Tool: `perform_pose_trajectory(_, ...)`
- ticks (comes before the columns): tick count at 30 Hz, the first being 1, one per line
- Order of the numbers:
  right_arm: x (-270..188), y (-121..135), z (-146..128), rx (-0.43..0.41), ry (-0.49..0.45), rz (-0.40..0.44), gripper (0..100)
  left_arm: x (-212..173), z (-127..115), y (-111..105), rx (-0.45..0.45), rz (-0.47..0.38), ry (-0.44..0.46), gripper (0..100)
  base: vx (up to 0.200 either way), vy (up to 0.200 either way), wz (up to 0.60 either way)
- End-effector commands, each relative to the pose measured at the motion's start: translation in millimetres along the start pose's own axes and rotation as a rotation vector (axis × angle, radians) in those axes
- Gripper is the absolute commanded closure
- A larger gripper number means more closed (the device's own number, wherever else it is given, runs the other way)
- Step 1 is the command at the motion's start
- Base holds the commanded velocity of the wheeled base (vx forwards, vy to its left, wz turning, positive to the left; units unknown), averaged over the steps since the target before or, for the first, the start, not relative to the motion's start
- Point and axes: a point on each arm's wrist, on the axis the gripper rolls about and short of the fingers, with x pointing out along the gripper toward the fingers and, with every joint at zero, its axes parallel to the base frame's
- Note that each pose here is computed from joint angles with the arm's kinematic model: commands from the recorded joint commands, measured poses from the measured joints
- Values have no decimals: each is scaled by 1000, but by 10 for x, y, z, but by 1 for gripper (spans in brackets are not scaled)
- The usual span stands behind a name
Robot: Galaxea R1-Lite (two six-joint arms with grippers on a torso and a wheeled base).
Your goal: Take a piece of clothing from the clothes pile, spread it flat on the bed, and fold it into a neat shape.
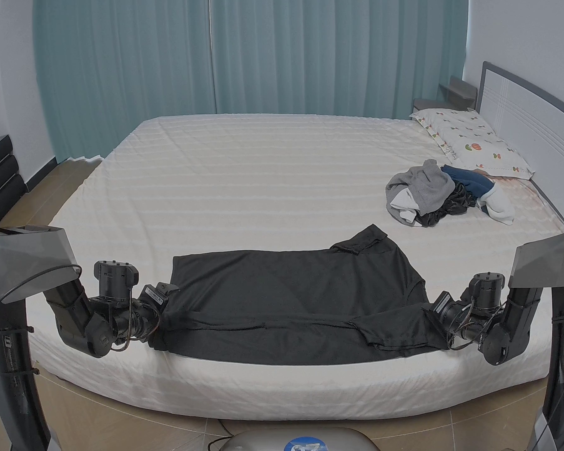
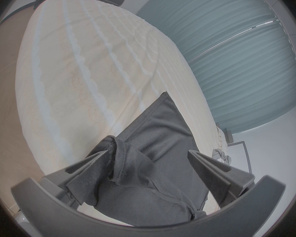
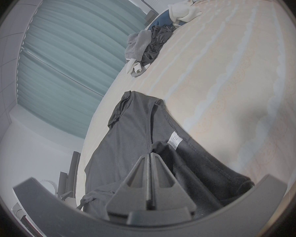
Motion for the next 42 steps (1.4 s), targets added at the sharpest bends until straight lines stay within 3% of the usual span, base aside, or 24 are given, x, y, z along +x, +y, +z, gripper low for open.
perform_pose_trajectory(1, 12, -22, -9, 2, 3, -5, 100, 5, -5, 8, 7, -1, 0, 0, 0, 0, 0)
perform_pose_trajectory(7, 15, -48, 25, 8, 7, 4, 100, 13, -2, 15, 6, 1, -1, 0, 0, 0, 0)
perform_pose_trajectory(8, 15, -48, 25, 8, 7, 4, 0, 13, -2, 15, 6, 1, -1, 0, 0, 0, 0)
perform_pose_trajectory(14, -40, -67, 67, 26, -7, 47, 0, -3, 17, 1, -3, -5, -7, 0, 0, 0, 0)
perform_pose_trajectory(17, -105, -51, 99, 79, -28, 94, 0, -6, 34, 1, -9, -7, -9, 0, 0, 0, 0)
perform_pose_trajectory(23, -183, -113, 218, 98, -79, 101, 0, -83, 152, -64, -25, -27, -60, 0, 0, 0, 0)
perform_pose_trajectory(27, -223, -115, 311, 165, -95, 117, 0, -271, 319, -221, -145, -106, -95, 0, 0, 0, 0)
perform_pose_trajectory(29, -226, -111, 313, 171, -94, 120, 0, -282, 324, -232, -149, -112, -94, 0, 0, 0, 0)
perform_pose_trajectory(37, -209, -123, 254, 200, -60, 121, 0, -478, 191, -318, -140, -168, 17, 0, 0, 0, 0)
perform_pose_trajectory(42, -209, -123, 254, 204, -59, 122, 0, -452, 181, -298, -146, -159, 25, 0, 0, 0, 0)
